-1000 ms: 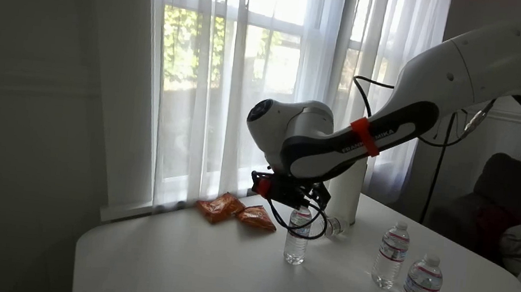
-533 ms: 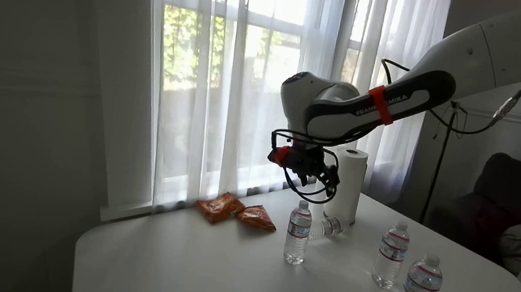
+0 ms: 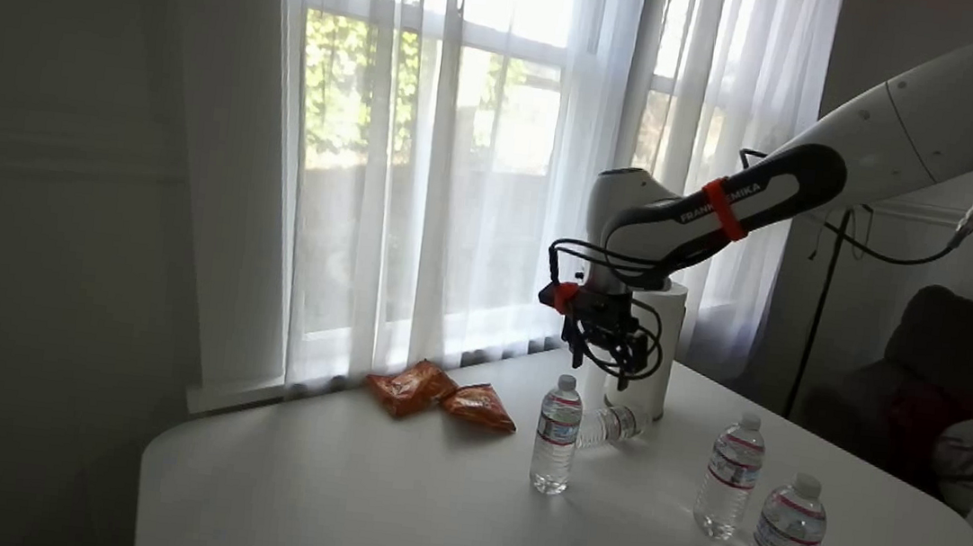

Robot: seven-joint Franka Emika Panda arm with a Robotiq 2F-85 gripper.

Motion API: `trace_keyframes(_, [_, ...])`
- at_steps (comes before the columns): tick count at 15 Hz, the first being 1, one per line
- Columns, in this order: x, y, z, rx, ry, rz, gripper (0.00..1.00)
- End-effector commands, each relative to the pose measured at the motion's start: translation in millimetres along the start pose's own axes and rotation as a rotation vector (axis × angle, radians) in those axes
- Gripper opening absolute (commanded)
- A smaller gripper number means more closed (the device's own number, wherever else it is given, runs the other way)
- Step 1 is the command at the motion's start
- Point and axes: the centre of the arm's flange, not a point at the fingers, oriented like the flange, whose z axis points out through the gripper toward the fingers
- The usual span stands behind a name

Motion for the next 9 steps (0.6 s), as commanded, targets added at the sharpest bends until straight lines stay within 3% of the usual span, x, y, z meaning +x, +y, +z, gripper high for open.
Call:
trace_keyframes(1, [7.3, 2.9, 6.4, -0.001, -0.025, 0.003, 1.0])
trace_keyframes(6, [8.3, 3.7, 11.0, -0.006, -0.025, -0.002, 1.0])
trace_keyframes(9, [37.0, 1.7, 19.8, 0.002, -0.05, 0.098, 1.0])
